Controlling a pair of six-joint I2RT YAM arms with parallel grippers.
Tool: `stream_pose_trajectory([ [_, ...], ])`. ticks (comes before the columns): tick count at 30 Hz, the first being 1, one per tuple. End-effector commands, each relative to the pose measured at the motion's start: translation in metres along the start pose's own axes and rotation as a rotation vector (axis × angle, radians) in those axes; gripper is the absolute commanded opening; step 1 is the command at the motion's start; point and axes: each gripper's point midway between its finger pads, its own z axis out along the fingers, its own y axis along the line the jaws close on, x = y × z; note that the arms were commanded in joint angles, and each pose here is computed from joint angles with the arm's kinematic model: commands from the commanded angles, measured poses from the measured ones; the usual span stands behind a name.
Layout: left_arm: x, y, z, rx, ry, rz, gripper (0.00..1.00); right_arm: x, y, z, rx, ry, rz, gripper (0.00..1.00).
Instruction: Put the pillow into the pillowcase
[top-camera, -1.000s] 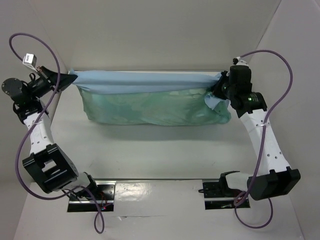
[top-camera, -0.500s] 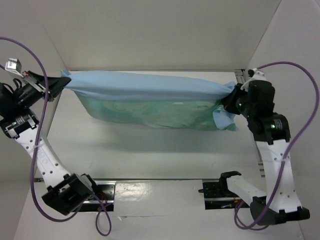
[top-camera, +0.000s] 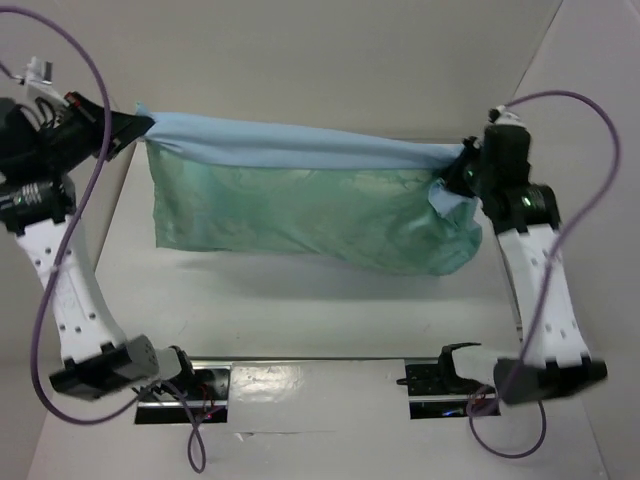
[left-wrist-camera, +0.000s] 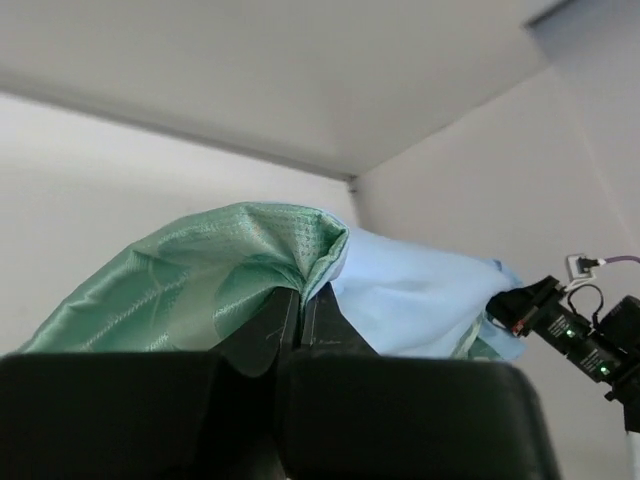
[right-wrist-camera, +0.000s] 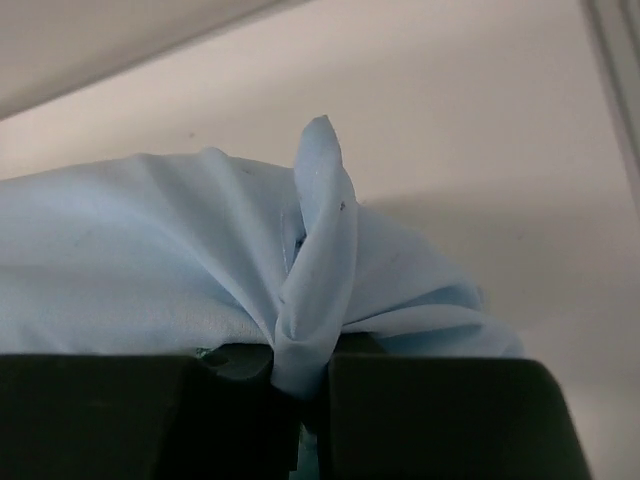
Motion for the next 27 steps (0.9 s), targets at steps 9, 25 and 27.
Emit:
stream_pose_trajectory([
  [9, 0.071, 0.231, 0.104, -0.777, 0.34, 0.145, 0.58, -0.076, -0.002, 0.194, 0.26, -0.044, -0.032, 0.84],
  [25, 0.102, 0.271, 0.064, -0.761, 0.256, -0.078, 0.71, 0.032, -0.009, 0.143, 0.024, 0.085, 0.003, 0.99],
  [27, 0.124, 0.287, 0.052, -0.776, 0.266, -0.174, 0.71, 0.05, -0.005, 0.152, -0.015, 0.14, 0.004, 0.99],
])
